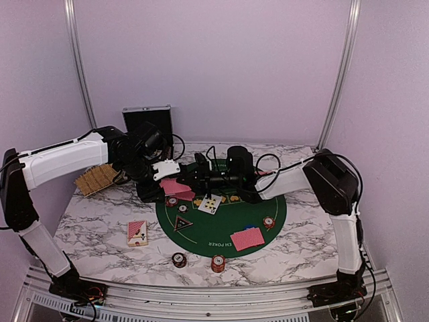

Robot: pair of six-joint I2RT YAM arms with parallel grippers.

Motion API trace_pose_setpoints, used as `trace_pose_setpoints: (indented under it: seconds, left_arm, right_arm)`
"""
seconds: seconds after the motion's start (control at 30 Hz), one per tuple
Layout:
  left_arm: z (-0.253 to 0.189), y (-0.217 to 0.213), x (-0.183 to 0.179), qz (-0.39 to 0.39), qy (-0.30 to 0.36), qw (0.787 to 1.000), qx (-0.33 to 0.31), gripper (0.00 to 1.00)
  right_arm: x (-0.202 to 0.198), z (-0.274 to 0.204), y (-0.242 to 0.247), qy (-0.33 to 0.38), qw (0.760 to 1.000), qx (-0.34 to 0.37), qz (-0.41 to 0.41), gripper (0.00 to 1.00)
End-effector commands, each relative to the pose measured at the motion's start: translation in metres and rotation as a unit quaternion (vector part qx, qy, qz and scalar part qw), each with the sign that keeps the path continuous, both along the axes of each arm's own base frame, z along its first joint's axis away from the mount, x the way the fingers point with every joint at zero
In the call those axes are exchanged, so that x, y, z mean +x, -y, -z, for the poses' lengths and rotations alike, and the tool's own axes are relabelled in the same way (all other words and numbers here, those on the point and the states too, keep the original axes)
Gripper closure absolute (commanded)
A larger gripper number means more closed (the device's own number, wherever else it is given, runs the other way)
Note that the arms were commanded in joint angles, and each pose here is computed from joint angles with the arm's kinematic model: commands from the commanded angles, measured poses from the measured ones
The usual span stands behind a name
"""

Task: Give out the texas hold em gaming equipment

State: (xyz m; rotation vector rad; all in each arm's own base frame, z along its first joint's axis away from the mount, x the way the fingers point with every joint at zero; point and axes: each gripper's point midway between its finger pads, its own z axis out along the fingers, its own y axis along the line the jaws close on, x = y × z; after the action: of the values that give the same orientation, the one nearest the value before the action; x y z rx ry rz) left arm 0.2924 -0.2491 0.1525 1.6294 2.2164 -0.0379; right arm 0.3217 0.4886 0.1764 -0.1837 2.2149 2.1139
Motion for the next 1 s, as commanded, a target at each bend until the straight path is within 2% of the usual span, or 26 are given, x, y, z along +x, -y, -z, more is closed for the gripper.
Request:
trace_pose_setpoints:
  seconds: [0.0, 0.2, 0.53, 0.7, 0.83, 0.87, 0.93, 0.97]
  left_arm:
    - [-0.006, 0.001, 0.0, -0.001, 0.003, 1.0, -0.006, 1.0]
    - [-0.005, 0.001, 0.001, 0.0, 0.002, 1.0, -0.006, 1.0]
    - [-0.004, 0.001, 0.0, -0.001, 0.001, 1.0, -0.005, 1.0]
    - [-0.004, -0.004, 0.002, -0.007, 0.008, 1.0, 0.003, 1.0]
    - [-0.004, -0.006, 0.003, -0.01, 0.011, 1.0, 0.007, 1.0]
    - [-0.004, -0.007, 0.003, -0.011, 0.01, 1.0, 0.007, 1.0]
    - [-0.003, -0.007, 0.002, -0.012, 0.008, 1.0, 0.006, 1.0]
    - [-0.002, -0.008, 0.001, -0.012, 0.008, 1.0, 0.007, 1.0]
  right_arm:
    - [0.0, -0.03, 0.008, 0.015, 0.999, 0.032, 0.003, 0.89]
    - [0.001, -0.039, 0.019, 0.014, 0.999, 0.042, 0.013, 1.0]
    - [0.021, -0.043, 0.054, 0.028, 0.998, 0.025, 0.049, 1.0]
    - [0.038, -0.041, 0.083, 0.052, 0.995, -0.019, 0.08, 1.0]
    - [0.058, -0.029, 0.113, 0.084, 0.985, -0.097, 0.116, 1.0]
    - [0.067, -0.026, 0.121, 0.122, 0.975, -0.134, 0.127, 1.0]
    - [0.076, -0.006, 0.141, 0.142, 0.95, -0.24, 0.143, 1.0]
    - [0.085, -0.012, 0.147, 0.174, 0.933, -0.274, 0.155, 1.0]
